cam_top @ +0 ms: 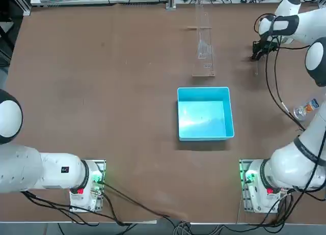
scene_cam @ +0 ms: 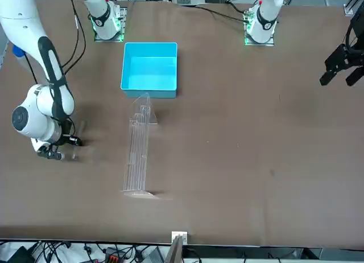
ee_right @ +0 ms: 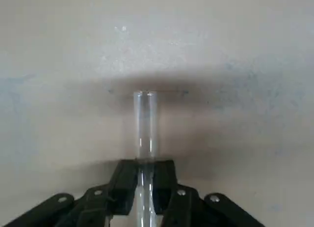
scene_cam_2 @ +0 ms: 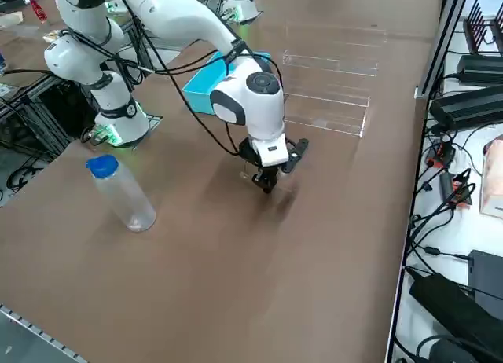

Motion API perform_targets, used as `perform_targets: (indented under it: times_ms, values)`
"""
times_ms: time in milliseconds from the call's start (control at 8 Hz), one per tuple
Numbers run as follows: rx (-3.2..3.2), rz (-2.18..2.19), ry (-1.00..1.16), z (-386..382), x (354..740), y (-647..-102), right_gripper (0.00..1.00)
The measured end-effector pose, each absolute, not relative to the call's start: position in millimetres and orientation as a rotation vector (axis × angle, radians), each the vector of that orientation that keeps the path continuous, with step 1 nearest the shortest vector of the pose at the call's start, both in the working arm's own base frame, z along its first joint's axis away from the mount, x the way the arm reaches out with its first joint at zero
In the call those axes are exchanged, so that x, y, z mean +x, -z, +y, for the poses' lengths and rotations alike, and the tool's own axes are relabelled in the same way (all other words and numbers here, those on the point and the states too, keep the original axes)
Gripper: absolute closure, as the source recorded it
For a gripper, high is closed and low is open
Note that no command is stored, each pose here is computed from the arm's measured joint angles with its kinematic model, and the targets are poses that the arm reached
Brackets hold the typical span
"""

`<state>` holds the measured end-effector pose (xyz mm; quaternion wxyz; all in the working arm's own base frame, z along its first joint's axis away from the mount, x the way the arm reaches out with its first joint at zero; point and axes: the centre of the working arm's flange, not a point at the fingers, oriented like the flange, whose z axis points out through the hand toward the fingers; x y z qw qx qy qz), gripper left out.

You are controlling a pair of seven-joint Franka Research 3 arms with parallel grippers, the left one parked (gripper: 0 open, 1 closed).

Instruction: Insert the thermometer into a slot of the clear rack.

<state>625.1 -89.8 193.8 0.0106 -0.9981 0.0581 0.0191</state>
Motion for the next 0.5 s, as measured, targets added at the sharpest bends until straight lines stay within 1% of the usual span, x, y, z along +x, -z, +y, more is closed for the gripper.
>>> perform_targets:
  times_ms: [250, 500]
  values:
    - [-3.112, 0.132, -0.058, -83, 631, -204, 0.78]
    - [-3.108, 0.082, -0.04, -79, 641, -251, 0.78]
